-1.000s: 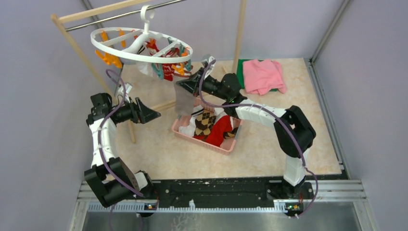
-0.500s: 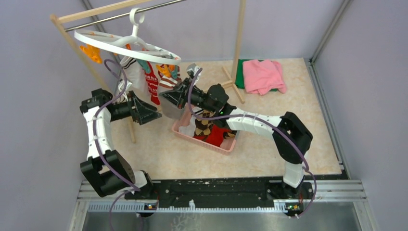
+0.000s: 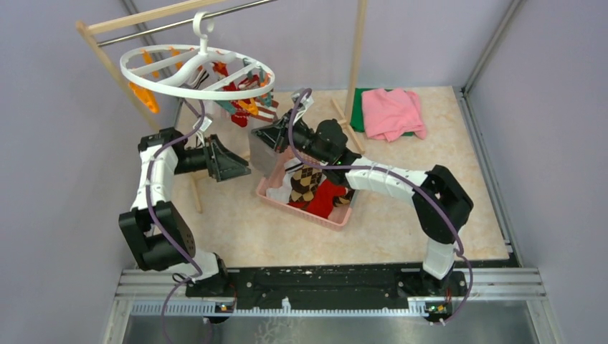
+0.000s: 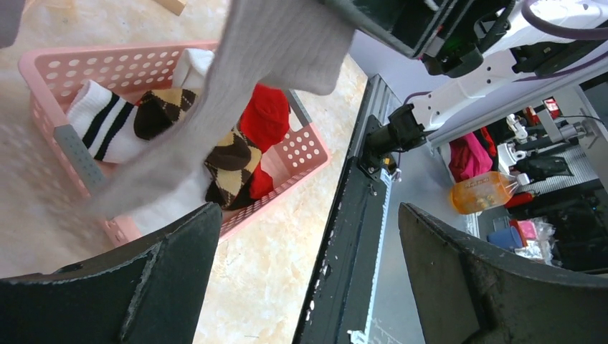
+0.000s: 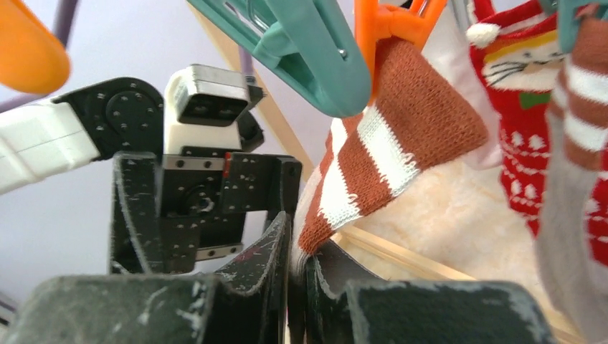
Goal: Remove the socks clipped to the hanger
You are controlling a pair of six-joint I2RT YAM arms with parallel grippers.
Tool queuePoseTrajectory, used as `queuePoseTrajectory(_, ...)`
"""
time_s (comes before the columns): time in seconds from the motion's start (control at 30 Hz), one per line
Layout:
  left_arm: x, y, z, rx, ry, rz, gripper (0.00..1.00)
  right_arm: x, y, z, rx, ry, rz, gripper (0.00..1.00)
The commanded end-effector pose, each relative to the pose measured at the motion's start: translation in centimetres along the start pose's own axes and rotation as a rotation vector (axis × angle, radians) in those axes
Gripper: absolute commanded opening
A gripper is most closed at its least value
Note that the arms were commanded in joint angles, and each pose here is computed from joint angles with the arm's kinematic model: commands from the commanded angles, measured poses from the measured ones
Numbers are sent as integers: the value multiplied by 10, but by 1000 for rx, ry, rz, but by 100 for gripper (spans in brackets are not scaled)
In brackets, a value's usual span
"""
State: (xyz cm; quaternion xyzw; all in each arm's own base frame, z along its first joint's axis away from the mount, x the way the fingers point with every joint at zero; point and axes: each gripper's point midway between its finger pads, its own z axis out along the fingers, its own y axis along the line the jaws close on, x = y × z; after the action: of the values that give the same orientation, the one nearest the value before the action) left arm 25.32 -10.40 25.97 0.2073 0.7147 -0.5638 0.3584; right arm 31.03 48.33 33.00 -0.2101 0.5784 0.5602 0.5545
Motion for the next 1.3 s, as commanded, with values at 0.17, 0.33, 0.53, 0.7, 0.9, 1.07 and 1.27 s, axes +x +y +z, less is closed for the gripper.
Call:
queuePoseTrajectory(0.17, -17, 5, 20, 25, 37, 157, 98, -39, 44, -12, -121, -74, 118, 15)
queuePoseTrajectory(0.33, -25, 11, 34, -65, 47, 259, 98, -38, 38, -16, -112, -80, 146, 15)
queuePoseTrajectory(0.53, -29, 25, 29, -196, 62, 306, 99, -44, 44, -20, -120, -69, 161, 15)
queuePoseTrajectory(0.7, -25, 23, 23, -246, 82, 371, 99, -46, 49, -22, -129, -52, 183, 15)
queuePoseTrajectory(0.9, -35, 13, 19, -263, 81, 438, 99, -40, 49, -24, -123, -19, 204, 15)
queuePoseTrajectory(1.07, -41, 3, 24, -211, 37, 476, 99, -35, 48, -25, -130, 3, 219, 16)
queuePoseTrajectory(1.27, -35, -6, 39, -89, 51, 396, 87, -30, 53, -22, -177, 31, 266, 20)
